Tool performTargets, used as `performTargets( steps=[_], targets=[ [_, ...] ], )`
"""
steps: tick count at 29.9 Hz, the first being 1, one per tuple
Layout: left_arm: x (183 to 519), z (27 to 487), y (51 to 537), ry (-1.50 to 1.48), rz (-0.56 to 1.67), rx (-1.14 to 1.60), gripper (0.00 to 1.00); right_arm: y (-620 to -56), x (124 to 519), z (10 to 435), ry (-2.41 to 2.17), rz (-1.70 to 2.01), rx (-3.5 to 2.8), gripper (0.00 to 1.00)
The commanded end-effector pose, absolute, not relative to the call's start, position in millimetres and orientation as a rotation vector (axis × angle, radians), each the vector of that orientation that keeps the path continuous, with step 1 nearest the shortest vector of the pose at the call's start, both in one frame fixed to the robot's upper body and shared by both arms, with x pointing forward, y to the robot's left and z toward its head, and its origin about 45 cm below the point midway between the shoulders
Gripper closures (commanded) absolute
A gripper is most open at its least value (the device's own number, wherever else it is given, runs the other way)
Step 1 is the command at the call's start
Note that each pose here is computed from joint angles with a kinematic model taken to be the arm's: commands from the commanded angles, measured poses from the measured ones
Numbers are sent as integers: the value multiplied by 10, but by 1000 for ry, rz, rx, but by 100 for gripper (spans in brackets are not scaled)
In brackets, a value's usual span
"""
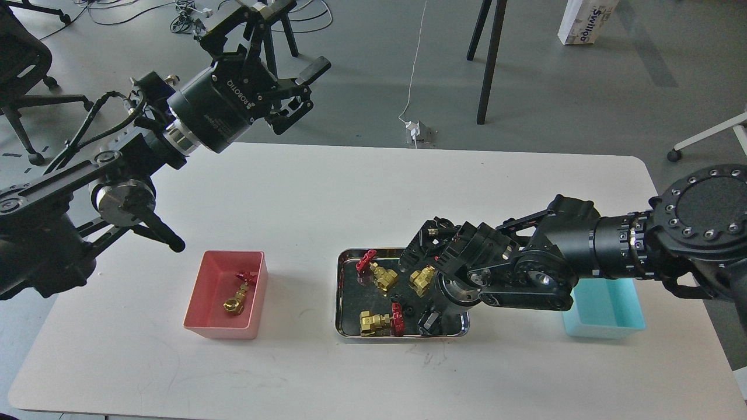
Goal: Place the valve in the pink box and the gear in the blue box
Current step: 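Carry the gear with the right gripper into the light blue box and release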
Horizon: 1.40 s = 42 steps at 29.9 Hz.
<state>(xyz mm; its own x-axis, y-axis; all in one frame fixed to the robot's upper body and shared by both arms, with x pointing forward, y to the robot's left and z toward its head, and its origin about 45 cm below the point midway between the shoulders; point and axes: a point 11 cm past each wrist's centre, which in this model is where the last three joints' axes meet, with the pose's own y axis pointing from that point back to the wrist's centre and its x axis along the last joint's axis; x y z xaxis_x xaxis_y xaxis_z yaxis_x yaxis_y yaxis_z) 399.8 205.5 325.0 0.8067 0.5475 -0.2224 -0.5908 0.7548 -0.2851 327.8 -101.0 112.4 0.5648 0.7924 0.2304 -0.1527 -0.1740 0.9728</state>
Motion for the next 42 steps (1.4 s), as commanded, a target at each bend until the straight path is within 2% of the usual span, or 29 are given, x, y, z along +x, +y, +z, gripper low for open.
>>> performTargets(
  steps=[1, 6, 11, 14, 17, 23, 28, 29, 30, 31, 34, 37, 42],
  targets=[
    [3997, 3249, 2043, 130, 620, -355, 14, -929, 3434, 1369, 507, 959, 1548, 96],
    [3994, 3245, 2019, 133, 616, -358, 14, -1239, 3801, 1932, 283, 906, 1646, 97],
    [3989, 3239, 1983, 137, 609, -363, 14, -2441, 4010, 2327, 3, 740, 1617, 97],
    [3975, 3224, 1880, 151, 591, -376, 14, -3181, 3851, 2429, -120, 622, 1587, 97],
    [3959, 3207, 1763, 167, 570, -391, 14, -3733, 3525, 2362, -187, 494, 1580, 97],
    [3947, 3163, 1604, 189, 547, -407, 14, -4045, 3075, 1995, -174, 337, 1599, 94],
    [3946, 3159, 1609, 189, 548, -405, 14, -4036, 3010, 1853, -207, 325, 1624, 53],
    [3946, 3159, 1609, 189, 548, -405, 14, -4029, 3013, 1847, -217, 326, 1630, 40],
    [3945, 3153, 1611, 190, 548, -405, 14, -4023, 3016, 1845, -222, 328, 1633, 18],
    [3944, 3149, 1615, 190, 549, -403, 14, -4022, 3024, 1854, -227, 330, 1635, 0],
    [3937, 3125, 1622, 196, 552, -401, 14, -3997, 3075, 1899, -245, 343, 1644, 0],
    [3937, 3095, 1630, 201, 557, -398, 14, -3939, 3287, 2090, -335, 394, 1668, 0],
    [4104, 3010, 1844, 184, 639, -370, 14, -3638, 3939, 2846, -752, 398, 1926, 0]
  ],
)
